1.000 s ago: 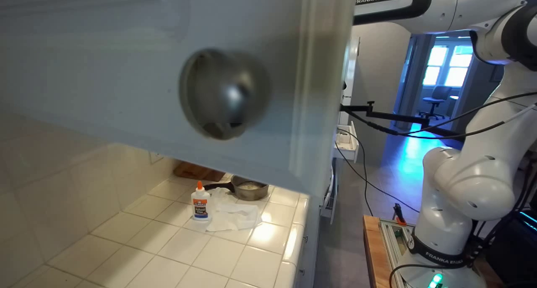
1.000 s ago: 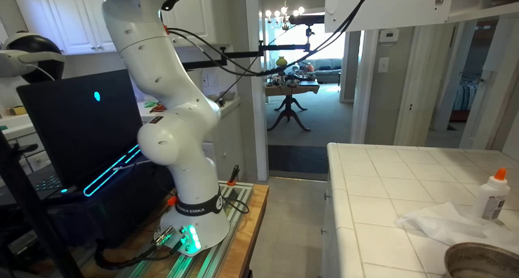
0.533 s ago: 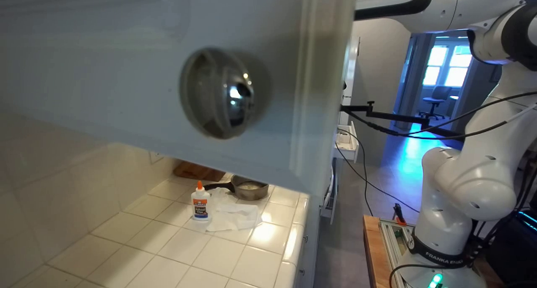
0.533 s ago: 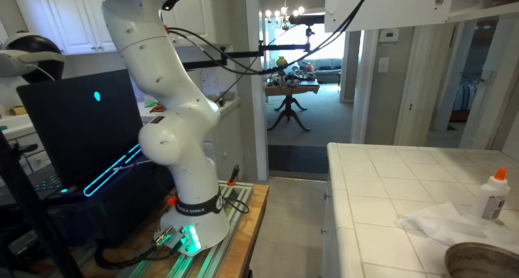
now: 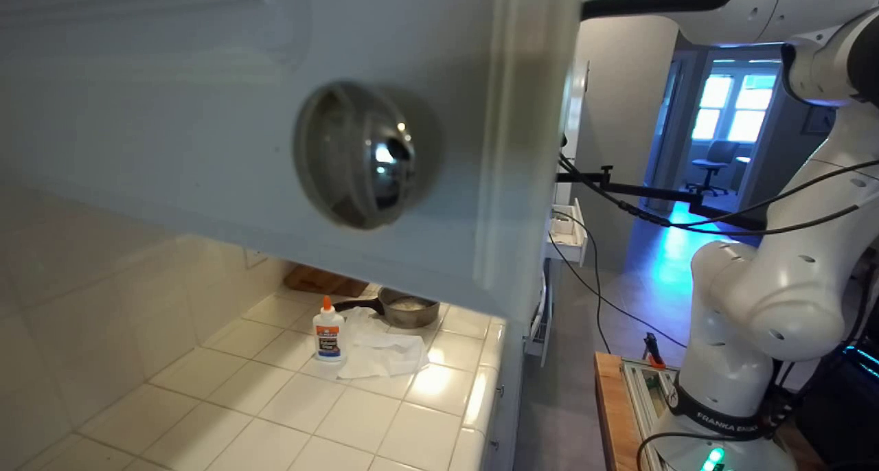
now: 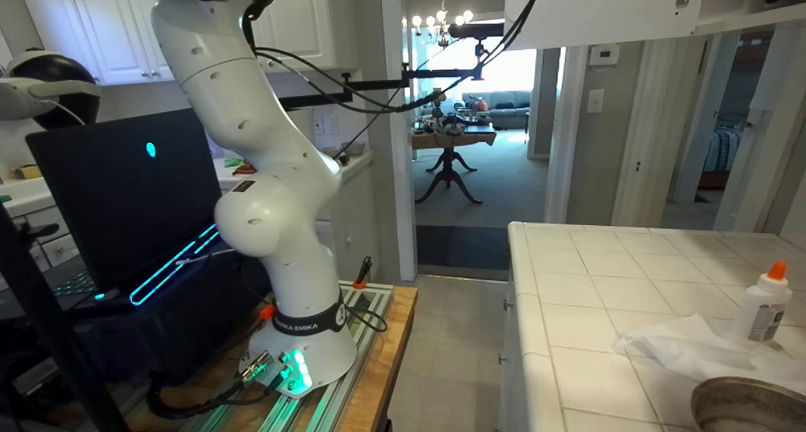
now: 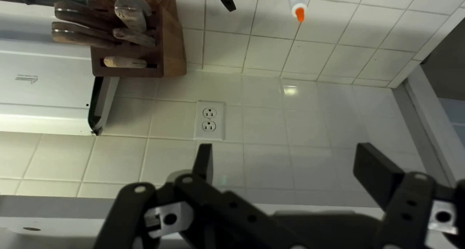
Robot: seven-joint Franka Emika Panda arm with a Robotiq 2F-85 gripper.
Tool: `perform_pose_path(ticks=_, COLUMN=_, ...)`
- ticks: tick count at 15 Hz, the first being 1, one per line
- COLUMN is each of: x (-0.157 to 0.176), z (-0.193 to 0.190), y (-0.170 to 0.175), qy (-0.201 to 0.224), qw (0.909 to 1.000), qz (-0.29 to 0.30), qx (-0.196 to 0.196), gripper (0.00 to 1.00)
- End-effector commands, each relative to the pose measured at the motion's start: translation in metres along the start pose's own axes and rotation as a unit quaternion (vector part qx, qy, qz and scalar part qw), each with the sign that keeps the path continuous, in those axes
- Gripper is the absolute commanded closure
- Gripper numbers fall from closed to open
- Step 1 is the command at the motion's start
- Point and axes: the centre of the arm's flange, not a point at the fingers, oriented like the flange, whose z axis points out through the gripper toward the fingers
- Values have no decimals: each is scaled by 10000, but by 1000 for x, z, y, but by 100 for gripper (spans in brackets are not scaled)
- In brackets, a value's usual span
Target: Put the white bowl on the counter.
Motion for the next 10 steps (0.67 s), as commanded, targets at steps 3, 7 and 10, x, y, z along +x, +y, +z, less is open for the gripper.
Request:
perform_pose_path(ticks=3, x=0, z=-2, y=-1, qy=-25, qw=10000, qz=16, qx=-2, gripper=0)
perform_pose_path(ticks=7, x=5, z=0, y=-4, qy=-46, qw=9995, qz=274, qx=127, gripper=0)
perform_pose_path(ticks=10, x=15, z=5, y=-16, qy=-76, qw=9978, qz=567, qx=344, gripper=0)
